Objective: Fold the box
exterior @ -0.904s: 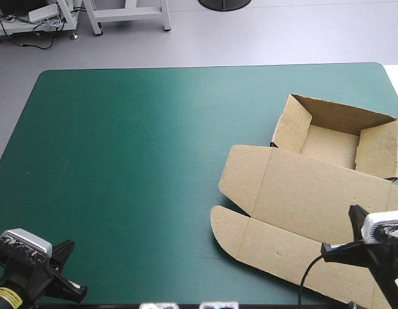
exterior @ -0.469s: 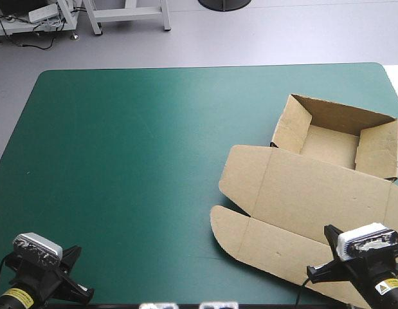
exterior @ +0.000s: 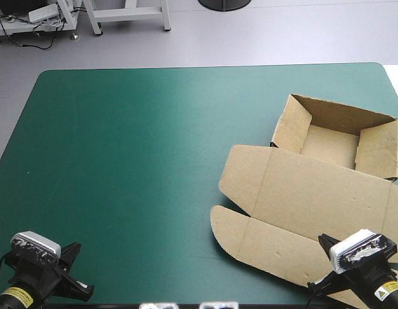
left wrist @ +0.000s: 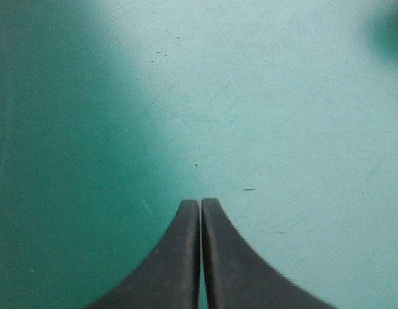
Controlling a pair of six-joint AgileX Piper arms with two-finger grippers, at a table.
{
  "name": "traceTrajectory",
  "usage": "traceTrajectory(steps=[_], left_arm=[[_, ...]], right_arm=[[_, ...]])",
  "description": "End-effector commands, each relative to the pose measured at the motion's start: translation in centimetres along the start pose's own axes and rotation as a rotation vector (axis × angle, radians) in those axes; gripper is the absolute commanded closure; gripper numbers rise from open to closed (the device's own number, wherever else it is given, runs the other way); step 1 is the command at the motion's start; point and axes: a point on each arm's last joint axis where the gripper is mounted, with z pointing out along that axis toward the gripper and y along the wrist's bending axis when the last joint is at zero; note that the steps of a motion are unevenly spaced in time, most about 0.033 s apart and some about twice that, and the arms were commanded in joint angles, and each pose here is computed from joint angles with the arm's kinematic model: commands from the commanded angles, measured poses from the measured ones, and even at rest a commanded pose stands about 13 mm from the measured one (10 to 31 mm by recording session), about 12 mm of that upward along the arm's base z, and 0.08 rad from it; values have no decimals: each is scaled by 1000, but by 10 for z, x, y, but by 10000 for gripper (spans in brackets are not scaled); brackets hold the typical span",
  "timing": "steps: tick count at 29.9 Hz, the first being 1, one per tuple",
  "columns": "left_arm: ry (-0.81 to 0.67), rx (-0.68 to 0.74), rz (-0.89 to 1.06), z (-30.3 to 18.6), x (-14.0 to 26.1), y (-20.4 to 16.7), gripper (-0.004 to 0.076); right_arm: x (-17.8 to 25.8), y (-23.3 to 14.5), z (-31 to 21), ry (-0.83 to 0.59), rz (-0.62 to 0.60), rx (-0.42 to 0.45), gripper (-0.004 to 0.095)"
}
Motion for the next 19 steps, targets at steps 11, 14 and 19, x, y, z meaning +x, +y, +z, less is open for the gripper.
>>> traceTrajectory(steps=[11, 14, 19], left_arm=[[-105, -2, -22, -2, -14, 1, 729], [-103, -2, -22, -2, -14, 1, 729], [-101, -1, -22, -2, -14, 1, 729]], right_arm=[[-5, -8, 8, -110, 66, 63, 932], [-5, -8, 8, -110, 66, 63, 932], [-5, -8, 8, -110, 68, 63, 932]])
